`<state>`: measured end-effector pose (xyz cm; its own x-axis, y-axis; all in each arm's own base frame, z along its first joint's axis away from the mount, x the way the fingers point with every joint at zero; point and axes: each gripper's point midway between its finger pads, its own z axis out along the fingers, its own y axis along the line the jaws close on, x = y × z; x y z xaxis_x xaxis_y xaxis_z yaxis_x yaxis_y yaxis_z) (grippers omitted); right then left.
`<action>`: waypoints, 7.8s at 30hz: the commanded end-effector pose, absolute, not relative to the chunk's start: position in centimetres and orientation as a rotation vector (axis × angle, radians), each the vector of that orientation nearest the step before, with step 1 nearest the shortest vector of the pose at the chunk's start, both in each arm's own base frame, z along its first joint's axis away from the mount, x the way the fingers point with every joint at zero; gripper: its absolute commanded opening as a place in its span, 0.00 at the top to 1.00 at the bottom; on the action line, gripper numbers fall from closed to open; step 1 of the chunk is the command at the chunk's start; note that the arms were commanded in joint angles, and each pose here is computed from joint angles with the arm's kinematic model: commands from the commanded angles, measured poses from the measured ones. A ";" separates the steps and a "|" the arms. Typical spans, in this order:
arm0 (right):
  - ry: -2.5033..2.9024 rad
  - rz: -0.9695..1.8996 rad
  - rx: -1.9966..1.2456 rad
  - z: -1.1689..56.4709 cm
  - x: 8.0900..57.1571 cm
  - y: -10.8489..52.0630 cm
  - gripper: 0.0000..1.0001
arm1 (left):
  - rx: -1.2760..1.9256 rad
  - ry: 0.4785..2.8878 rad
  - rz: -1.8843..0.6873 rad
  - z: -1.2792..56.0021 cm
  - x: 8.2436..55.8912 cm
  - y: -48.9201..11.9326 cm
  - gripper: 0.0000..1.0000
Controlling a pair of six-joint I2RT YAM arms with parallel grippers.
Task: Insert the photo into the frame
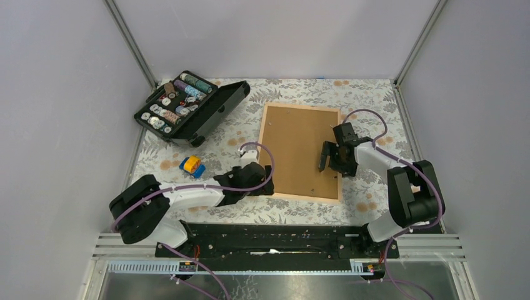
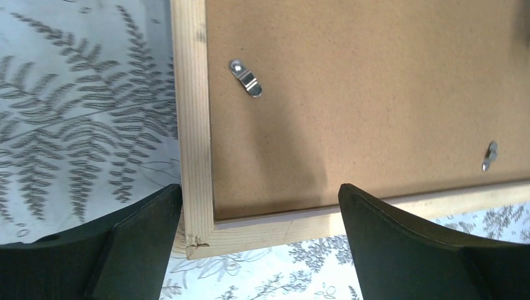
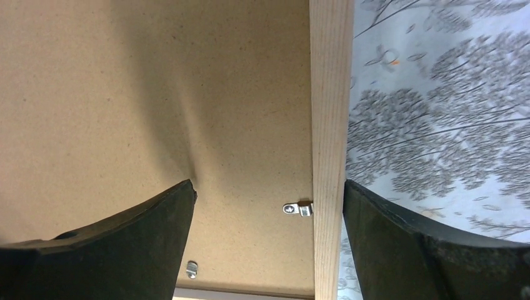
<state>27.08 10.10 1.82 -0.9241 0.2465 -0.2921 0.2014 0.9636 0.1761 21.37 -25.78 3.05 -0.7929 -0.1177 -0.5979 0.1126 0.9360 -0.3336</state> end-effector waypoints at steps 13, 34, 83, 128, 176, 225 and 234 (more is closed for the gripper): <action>2.725 -0.058 0.241 5.4 34.7 8.2 0.02 | 0.213 2.406 -0.940 4.0 15.7 -37.2 0.03; 2.681 0.133 0.645 4.5 25.1 4.6 0.16 | 0.215 2.402 -0.995 3.3 15.5 -37.1 0.02; 2.520 0.278 0.947 5.2 22.2 5.4 0.39 | 0.196 2.363 -1.042 4.3 15.3 -36.7 0.02; 2.819 0.068 0.343 4.4 26.5 2.8 1.00 | 0.415 1.965 -1.134 28.5 14.3 -32.5 0.01; 2.966 0.100 0.658 -0.4 26.6 0.1 1.00 | 0.405 1.854 -0.791 31.8 26.4 -27.5 0.01; 2.621 -0.098 0.790 3.5 36.5 2.4 0.39 | 0.408 1.834 -0.833 32.3 25.8 -27.6 0.01; 2.683 -0.083 0.765 1.8 35.2 2.7 0.52 | 0.410 1.840 -0.832 32.0 25.8 -27.7 0.01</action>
